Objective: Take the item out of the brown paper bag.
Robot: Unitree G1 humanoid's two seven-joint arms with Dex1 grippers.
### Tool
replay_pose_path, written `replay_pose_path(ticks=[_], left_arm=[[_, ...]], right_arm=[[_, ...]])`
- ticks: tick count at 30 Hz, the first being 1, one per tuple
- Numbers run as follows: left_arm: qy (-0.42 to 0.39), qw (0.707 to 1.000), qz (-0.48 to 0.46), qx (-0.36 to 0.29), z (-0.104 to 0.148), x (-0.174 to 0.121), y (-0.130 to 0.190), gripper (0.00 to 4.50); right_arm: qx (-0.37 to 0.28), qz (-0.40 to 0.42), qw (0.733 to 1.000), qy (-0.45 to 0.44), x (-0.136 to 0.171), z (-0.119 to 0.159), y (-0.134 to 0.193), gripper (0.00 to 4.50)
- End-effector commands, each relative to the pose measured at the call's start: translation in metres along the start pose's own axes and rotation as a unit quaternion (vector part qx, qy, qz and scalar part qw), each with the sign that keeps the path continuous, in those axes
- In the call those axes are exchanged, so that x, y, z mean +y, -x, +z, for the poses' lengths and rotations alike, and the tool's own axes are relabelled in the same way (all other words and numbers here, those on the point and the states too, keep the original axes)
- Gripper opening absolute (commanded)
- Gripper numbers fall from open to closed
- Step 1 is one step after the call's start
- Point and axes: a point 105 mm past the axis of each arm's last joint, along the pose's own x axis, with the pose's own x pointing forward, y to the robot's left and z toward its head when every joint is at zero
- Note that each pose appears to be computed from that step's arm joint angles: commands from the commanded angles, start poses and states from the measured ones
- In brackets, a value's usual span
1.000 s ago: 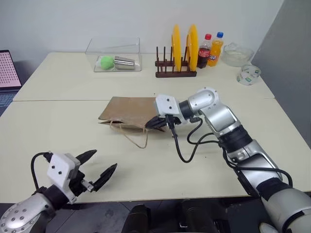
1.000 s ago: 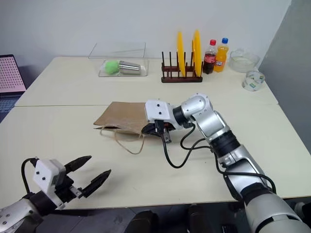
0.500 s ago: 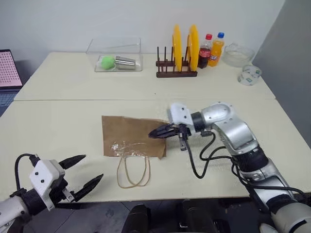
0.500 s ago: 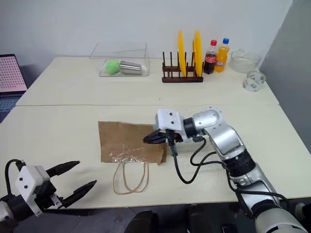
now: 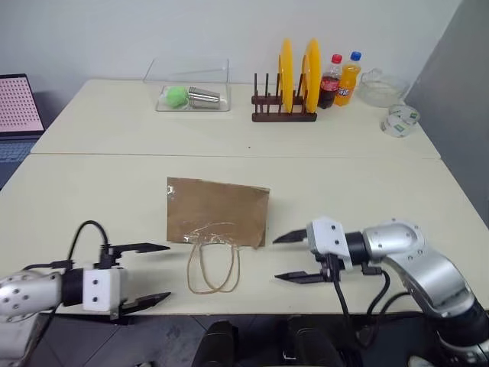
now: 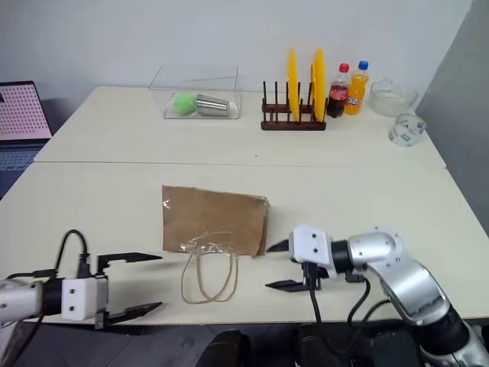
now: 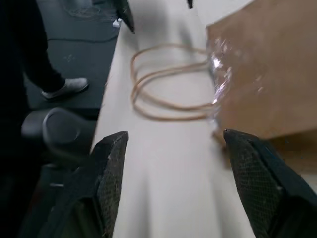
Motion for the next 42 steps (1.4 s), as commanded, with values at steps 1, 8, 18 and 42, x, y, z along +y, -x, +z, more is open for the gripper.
replay_pose_path(ticks=[1,8,18,42], left_arm=[[-0.035,0.999,-0.02,-0.012,-0.002,0.0,-0.012,4.5],[-0.053,0.997,-0.031,-0.042,-0.004,0.007,-0.039,4.5],[-0.003,0.995,-0.007,-0.096,0.018,0.023,-0.055,2.3],[0.16,0.979,-0.109,-0.06,0.036,0.007,-0.042,0.6]], right_arm=[[-0.005,-0.02,1.0,0.017,0.001,0.01,0.002,3.11],[0.0,-0.038,0.999,0.006,-0.003,0.01,0.005,3.11],[0.014,-0.021,0.999,0.023,-0.004,0.01,0.008,3.15],[0.024,0.039,0.997,0.064,0.003,0.009,-0.002,3.15]])
